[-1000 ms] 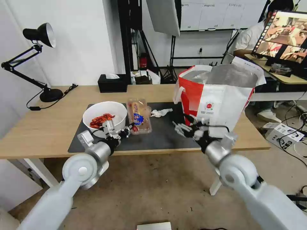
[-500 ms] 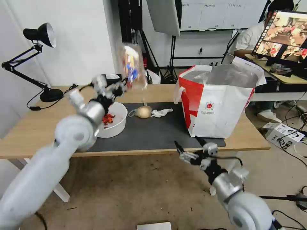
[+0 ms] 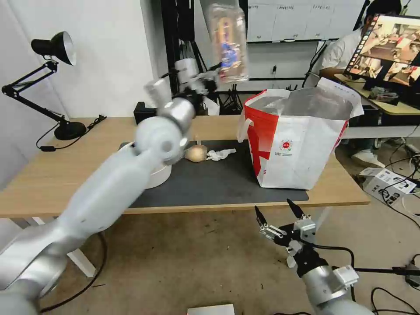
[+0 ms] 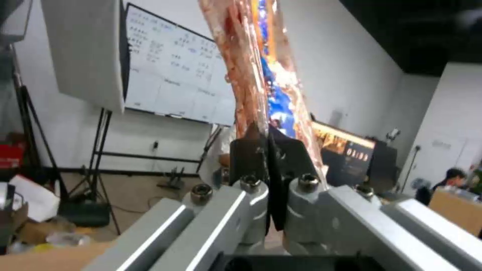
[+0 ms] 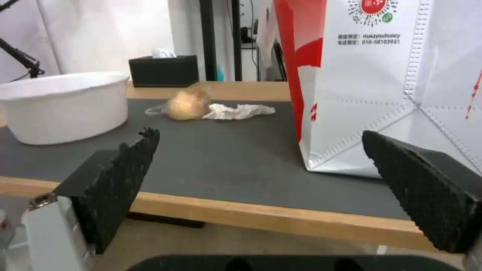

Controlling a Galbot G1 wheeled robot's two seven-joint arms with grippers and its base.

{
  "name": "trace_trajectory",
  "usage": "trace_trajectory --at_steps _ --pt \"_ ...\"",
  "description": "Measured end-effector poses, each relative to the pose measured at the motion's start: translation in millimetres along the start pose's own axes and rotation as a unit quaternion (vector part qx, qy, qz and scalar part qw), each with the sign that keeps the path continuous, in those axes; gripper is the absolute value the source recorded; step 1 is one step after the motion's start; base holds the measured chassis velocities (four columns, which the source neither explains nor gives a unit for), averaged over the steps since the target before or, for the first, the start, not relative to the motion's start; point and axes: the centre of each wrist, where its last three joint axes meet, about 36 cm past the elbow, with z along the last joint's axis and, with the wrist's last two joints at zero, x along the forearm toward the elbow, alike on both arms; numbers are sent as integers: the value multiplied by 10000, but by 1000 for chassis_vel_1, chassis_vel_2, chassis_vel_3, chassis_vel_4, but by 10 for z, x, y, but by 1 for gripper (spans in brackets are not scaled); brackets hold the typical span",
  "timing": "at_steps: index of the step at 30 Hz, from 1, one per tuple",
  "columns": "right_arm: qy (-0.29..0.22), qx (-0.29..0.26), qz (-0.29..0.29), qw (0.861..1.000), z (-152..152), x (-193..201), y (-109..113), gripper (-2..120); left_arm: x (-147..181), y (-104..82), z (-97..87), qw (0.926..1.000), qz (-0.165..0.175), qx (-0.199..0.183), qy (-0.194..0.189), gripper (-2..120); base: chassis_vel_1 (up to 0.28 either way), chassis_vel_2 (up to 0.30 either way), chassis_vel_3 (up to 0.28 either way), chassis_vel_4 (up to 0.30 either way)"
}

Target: Pick up the trash from the table and place it into the takeout bag.

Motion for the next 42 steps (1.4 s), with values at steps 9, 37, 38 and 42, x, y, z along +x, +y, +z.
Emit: trace_trajectory --at_steps 9,37,38,42 --pt "32 16 -2 10000 64 11 63 100 -527 -420 669 9961 -49 -868 138 0 0 0 0 0" --pt "204 -44 -141 9997 191 9 153 100 -478 -571 896 9942 365 -819 592 40 0 0 0 0" --pt "204 -44 -141 9997 191 9 153 100 -478 -571 896 9942 365 -819 592 40 0 0 0 0" --pt "224 -57 -162 9996 193 10 167 100 -452 -538 753 9961 288 -644 537 55 0 0 0 0"
